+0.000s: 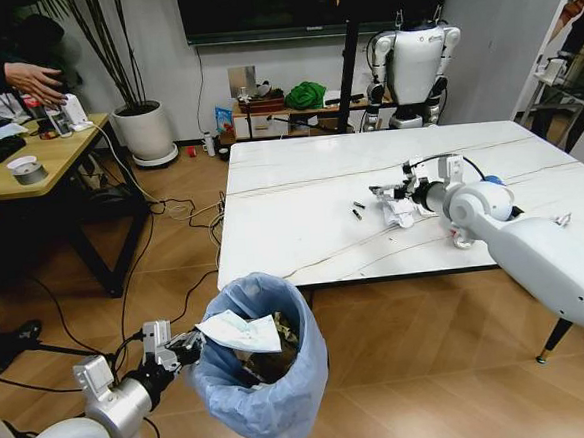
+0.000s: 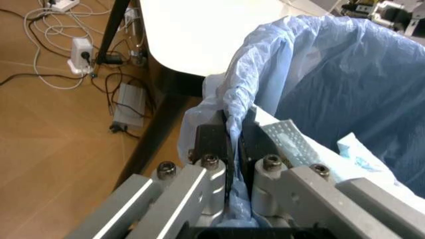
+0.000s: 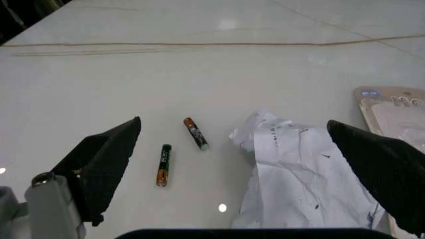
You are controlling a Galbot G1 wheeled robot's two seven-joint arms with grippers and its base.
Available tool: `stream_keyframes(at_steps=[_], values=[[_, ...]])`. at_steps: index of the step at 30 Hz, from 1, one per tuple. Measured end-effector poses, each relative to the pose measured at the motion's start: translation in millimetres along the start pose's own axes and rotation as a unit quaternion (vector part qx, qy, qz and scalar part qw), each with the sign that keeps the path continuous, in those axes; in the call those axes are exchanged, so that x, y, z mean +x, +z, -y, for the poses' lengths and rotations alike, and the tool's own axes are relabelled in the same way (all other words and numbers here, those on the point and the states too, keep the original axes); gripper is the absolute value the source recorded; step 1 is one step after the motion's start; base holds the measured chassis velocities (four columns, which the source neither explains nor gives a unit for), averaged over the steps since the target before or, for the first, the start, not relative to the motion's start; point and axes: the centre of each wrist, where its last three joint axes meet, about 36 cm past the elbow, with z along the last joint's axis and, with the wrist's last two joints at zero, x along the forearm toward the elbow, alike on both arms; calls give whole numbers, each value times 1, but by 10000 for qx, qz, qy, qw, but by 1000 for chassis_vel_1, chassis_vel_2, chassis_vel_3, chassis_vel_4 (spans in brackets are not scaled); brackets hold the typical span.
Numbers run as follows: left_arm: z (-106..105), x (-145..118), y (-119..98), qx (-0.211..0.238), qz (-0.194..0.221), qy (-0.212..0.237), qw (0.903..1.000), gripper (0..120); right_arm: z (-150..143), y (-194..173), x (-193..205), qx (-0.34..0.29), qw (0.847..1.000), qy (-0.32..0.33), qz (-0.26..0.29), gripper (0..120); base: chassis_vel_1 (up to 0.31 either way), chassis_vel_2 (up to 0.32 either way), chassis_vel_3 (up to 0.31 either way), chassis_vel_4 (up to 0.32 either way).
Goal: Pick up the trash bin and place the trash from the table into it.
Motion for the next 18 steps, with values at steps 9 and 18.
stream_keyframes(at_steps=[9, 18], values=[[0, 1, 0, 1, -1, -16, 10000, 0, 18, 16, -12, 7, 9995, 283, -170, 100, 0, 0, 0, 0], [0, 1, 2, 21, -2, -11, 10000, 0, 32, 22, -14, -67, 9986, 469, -221, 100, 0, 0, 0, 0]])
